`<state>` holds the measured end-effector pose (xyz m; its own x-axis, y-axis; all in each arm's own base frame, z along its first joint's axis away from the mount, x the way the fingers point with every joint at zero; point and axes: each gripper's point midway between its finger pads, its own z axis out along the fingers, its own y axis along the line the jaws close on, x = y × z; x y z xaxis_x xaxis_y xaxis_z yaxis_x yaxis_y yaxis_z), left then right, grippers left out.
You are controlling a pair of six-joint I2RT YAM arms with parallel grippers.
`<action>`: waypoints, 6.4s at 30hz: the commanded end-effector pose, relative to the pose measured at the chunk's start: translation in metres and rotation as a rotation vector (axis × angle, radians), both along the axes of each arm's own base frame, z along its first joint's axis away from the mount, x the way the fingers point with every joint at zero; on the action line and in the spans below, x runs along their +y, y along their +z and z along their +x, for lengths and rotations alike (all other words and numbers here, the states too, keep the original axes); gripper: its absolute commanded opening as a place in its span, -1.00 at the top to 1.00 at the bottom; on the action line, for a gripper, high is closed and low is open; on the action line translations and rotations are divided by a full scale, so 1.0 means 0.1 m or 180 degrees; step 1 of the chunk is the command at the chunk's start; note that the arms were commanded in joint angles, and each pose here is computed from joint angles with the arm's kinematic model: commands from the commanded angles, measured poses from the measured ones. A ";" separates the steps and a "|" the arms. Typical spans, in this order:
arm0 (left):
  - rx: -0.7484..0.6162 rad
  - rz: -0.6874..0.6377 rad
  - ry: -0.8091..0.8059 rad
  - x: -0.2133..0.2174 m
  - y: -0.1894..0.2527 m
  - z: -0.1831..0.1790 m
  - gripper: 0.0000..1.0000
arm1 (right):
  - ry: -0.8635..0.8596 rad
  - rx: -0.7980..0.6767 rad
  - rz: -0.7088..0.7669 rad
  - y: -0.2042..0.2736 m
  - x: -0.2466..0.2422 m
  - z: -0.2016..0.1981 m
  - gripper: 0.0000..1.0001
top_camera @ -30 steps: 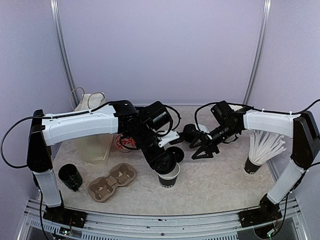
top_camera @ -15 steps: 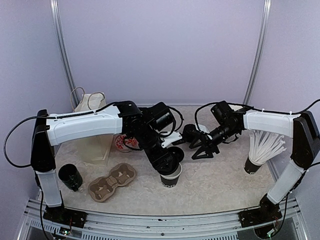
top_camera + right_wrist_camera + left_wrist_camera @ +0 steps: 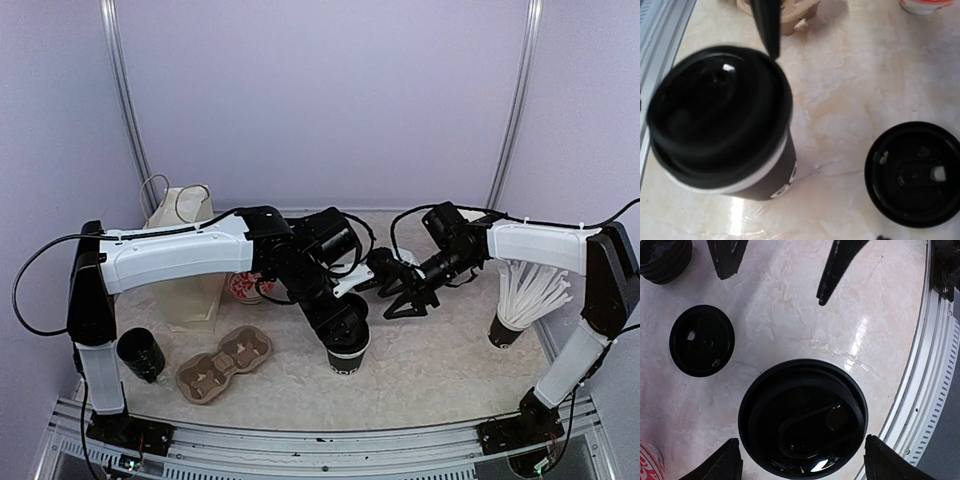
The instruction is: Pack the takeout coffee
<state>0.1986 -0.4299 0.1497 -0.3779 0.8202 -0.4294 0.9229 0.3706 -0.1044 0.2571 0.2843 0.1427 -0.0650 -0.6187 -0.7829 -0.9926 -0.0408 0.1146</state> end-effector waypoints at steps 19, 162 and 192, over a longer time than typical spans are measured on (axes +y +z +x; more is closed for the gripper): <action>-0.0165 -0.1147 0.1331 0.26 0.51 0.42 -0.52 | -0.0159 0.0547 0.0098 0.28 0.00 -0.27 -0.22; -0.1898 -0.2248 0.2253 1.00 2.28 1.61 -0.42 | 0.0760 -0.0595 0.0029 0.49 0.67 -0.51 -0.55; -0.1955 -0.2406 0.2128 1.18 2.10 1.63 -0.44 | 0.0918 -0.0583 -0.0614 -0.12 0.99 -0.69 -0.65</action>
<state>0.3655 -0.3179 0.3425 -0.2274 0.0418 -0.9729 0.5335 0.8411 -0.0886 0.1889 0.3801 0.1395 0.2776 -0.7011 -0.6568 -0.9446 -0.3238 -0.0536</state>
